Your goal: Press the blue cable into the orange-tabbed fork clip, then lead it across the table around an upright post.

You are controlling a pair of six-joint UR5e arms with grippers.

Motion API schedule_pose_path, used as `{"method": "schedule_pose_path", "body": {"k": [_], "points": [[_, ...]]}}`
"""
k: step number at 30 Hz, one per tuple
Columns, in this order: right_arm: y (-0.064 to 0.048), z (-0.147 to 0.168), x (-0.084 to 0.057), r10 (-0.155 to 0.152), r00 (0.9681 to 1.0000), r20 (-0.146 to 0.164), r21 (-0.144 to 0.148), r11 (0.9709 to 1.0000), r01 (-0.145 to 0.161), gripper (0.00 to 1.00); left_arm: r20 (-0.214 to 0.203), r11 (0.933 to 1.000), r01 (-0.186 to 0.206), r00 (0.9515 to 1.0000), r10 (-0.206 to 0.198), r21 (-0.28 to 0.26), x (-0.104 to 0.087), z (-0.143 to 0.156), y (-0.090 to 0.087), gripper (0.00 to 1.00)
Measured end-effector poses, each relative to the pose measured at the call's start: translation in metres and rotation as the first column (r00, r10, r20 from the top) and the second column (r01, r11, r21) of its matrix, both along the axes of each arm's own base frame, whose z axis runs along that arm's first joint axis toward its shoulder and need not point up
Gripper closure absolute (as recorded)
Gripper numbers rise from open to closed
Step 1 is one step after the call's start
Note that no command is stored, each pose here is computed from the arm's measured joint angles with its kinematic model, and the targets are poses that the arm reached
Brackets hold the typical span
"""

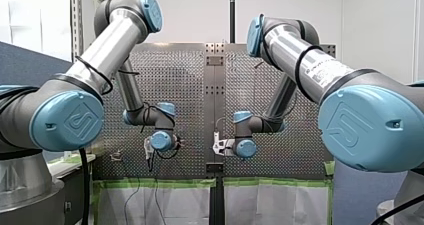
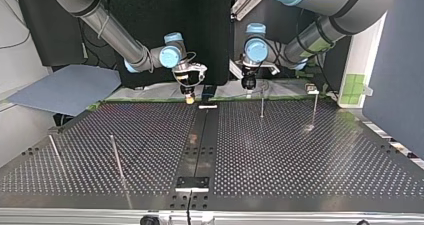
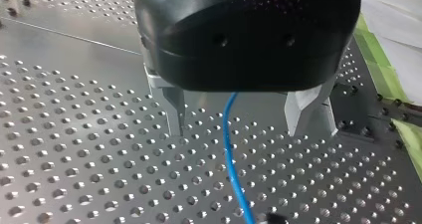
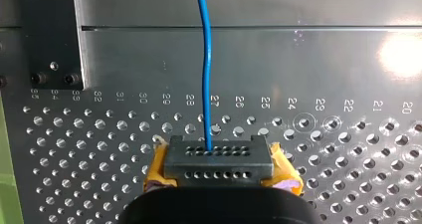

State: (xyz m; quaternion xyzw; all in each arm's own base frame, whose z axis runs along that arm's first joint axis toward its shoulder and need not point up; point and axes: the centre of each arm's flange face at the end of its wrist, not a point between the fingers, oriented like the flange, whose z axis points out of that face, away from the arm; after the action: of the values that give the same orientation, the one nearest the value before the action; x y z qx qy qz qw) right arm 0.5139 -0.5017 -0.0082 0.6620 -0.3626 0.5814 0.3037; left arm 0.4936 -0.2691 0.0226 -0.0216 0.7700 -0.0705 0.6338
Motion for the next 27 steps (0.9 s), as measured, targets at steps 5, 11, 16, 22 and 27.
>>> {"method": "schedule_pose_path", "body": {"k": [5, 11, 16, 22, 27], "points": [[0.000, 0.000, 0.000, 0.001, 1.0000, 0.000, 0.000, 1.0000, -0.001, 1.00, 0.012, 0.9998, -0.022, 0.9997, 0.022, -0.001, 0.013, -0.010, -0.004, 0.00], [0.000, 0.000, 0.000, 0.000, 1.0000, 0.000, 0.001, 1.0000, 0.000, 1.00, 0.047, 0.9989, -0.045, 0.9979, 0.045, -0.009, 0.028, -0.005, -0.007, 0.00], [-0.001, 0.000, -0.001, -0.001, 1.0000, 0.001, -0.001, 1.0000, 0.001, 1.00, 0.063, 0.9985, -0.052, 0.9966, 0.053, -0.013, 0.035, -0.001, -0.008, 0.00], [-0.002, 0.000, -0.002, -0.003, 1.0000, 0.001, -0.001, 1.0000, 0.003, 1.00, 0.064, 0.9987, -0.052, 0.9966, 0.052, -0.001, 0.035, 0.000, -0.009, 0.00], [-0.002, 0.000, -0.002, -0.003, 1.0000, 0.000, 0.000, 1.0000, 0.003, 1.00, 0.064, 0.9988, -0.045, 0.9970, 0.043, 0.019, 0.035, 0.000, -0.010, 0.02]]}}
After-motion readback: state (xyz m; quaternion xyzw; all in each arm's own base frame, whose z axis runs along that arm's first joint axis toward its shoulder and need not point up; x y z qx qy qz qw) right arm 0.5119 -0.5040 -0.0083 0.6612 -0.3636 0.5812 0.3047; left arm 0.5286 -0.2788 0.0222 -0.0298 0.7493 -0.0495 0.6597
